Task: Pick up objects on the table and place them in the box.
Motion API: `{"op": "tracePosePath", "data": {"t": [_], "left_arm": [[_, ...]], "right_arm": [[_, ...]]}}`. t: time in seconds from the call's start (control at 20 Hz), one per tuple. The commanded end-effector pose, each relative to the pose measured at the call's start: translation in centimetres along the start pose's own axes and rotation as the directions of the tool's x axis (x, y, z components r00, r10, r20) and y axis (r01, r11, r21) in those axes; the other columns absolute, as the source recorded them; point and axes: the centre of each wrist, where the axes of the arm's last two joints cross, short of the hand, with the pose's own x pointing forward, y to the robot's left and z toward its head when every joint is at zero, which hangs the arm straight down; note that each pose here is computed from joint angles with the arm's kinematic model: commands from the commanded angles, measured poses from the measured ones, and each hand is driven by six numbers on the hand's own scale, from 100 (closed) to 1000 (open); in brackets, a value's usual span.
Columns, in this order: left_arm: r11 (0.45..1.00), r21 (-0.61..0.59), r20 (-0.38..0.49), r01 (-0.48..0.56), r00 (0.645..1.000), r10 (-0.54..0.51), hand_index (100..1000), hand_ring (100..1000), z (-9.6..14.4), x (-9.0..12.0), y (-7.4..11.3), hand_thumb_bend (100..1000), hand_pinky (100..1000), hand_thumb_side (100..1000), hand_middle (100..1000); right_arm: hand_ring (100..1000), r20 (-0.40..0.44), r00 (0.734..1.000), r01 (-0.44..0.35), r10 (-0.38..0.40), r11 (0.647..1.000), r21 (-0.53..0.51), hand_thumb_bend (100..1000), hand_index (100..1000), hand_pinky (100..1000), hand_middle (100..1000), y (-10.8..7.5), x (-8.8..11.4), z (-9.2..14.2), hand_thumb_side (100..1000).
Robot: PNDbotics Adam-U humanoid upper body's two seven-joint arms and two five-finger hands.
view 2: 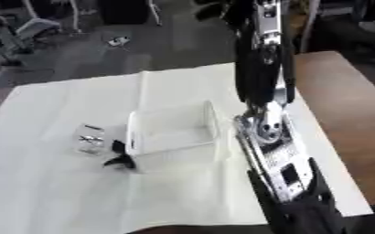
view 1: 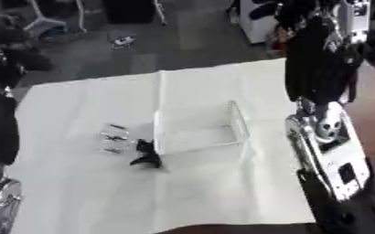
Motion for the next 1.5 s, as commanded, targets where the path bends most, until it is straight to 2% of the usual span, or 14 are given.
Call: {"op": "tracePosePath", "data": {"t": [0.05, 0.15, 0.2, 0.3, 0.35, 0.4, 0.5, 0.75, 0.85, 1.0, 1.15, 1.3, 1.4, 1.5], "left_arm": [[0.996, -0.067, 0.037, 0.054, 0.998, -0.051, 833, 596, -0.6, 0.7, 0.6, 315, 605, 1000, 678], [0.989, -0.107, 0.055, 0.098, 0.994, -0.092, 848, 606, -0.8, 0.8, 0.9, 370, 637, 1000, 696], [0.981, -0.133, 0.07, 0.139, 0.989, -0.13, 848, 606, -1.2, 0.8, 1.2, 370, 637, 1000, 696], [0.949, -0.197, 0.113, 0.247, 0.967, -0.228, 860, 629, -2.3, 0.7, 2.0, 404, 693, 1000, 723], [0.918, -0.242, 0.147, 0.315, 0.947, -0.287, 864, 649, -2.9, 0.6, 2.4, 521, 735, 1000, 739], [0.877, -0.292, 0.186, 0.382, 0.922, -0.34, 866, 659, -3.6, 0.3, 2.8, 578, 757, 1000, 745], [0.772, -0.39, 0.254, 0.501, 0.865, -0.433, 865, 680, -4.6, -0.6, 3.6, 630, 798, 1000, 760], [0.53, -0.484, 0.374, 0.696, 0.712, -0.594, 863, 728, -7.0, -2.3, 5.7, 682, 891, 1000, 791], [0.406, -0.494, 0.448, 0.769, 0.625, -0.639, 872, 786, -8.2, -2.4, 6.3, 725, 998, 1000, 821], [0.148, -0.503, 0.575, 0.851, 0.458, -0.678, 867, 850, -10.5, -2.5, 6.8, 740, 1000, 1000, 852], [-0.079, -0.493, 0.659, 0.866, 0.313, -0.684, 856, 908, -12.2, -3.3, 7.1, 711, 1000, 1000, 873], [-0.276, -0.531, 0.691, 0.801, 0.221, -0.689, 866, 954, -13.1, -5.4, 7.5, 678, 1000, 1000, 895], [-0.395, -0.578, 0.7, 0.714, 0.185, -0.689, 870, 977, -13.5, -6.9, 7.6, 668, 1000, 1000, 905], [-0.482, -0.604, 0.713, 0.635, 0.161, -0.682, 867, 989, -14.0, -8.1, 7.6, 659, 1000, 1000, 909]], "right_arm": [[591, 0.037, 0.999, 0.002, -0.002, 1.0, -0.003, 342, 834, 530, 662, 0.0, 0.7, -0.7, 1000], [591, 0.037, 0.999, 0.003, -0.002, 1.0, -0.01, 337, 834, 532, 662, -0.1, 0.7, -0.7, 1000], [591, 0.037, 0.999, 0.003, -0.002, 1.0, -0.014, 337, 834, 532, 662, -0.1, 0.7, -0.7, 1000], [591, 0.035, 0.999, 0.003, -0.002, 1.0, -0.02, 330, 833, 533, 662, -0.1, 0.6, -0.7, 1000], [591, 0.033, 0.999, 0.003, -0.002, 1.0, -0.022, 328, 833, 533, 662, -0.1, 0.6, -0.6, 1000], [591, 0.032, 0.999, 0.003, -0.002, 1.0, -0.023, 329, 833, 533, 662, -0.1, 0.6, -0.6, 1000], [591, 0.027, 1.0, 0.001, 0.0, 1.0, -0.023, 331, 834, 532, 662, -0.2, 0.5, -0.5, 1000], [591, 0.02, 1.0, 0.002, -0.002, 1.0, -0.019, 328, 834, 533, 662, -0.1, 0.4, -0.3, 1000], [590, 0.016, 1.0, 0.002, -0.001, 1.0, -0.016, 330, 834, 532, 662, -0.1, 0.4, -0.2, 1000], [590, 0.005, 1.0, -0.002, 0.002, 1.0, -0.008, 336, 835, 530, 662, -0.2, 0.3, 0.0, 1000], [590, 0.0, 1.0, -0.002, 0.002, 1.0, -0.005, 335, 835, 530, 662, -0.2, 0.3, 0.1, 1000], [590, -0.003, 1.0, -0.002, 0.002, 1.0, -0.003, 336, 836, 530, 662, -0.2, 0.2, 0.1, 1000], [590, -0.004, 1.0, -0.001, 0.001, 1.0, -0.003, 334, 835, 530, 662, -0.2, 0.2, 0.2, 1000], [590, -0.003, 1.0, 0.001, -0.001, 1.0, -0.004, 332, 835, 531, 662, -0.1, 0.2, 0.1, 1000]]}}
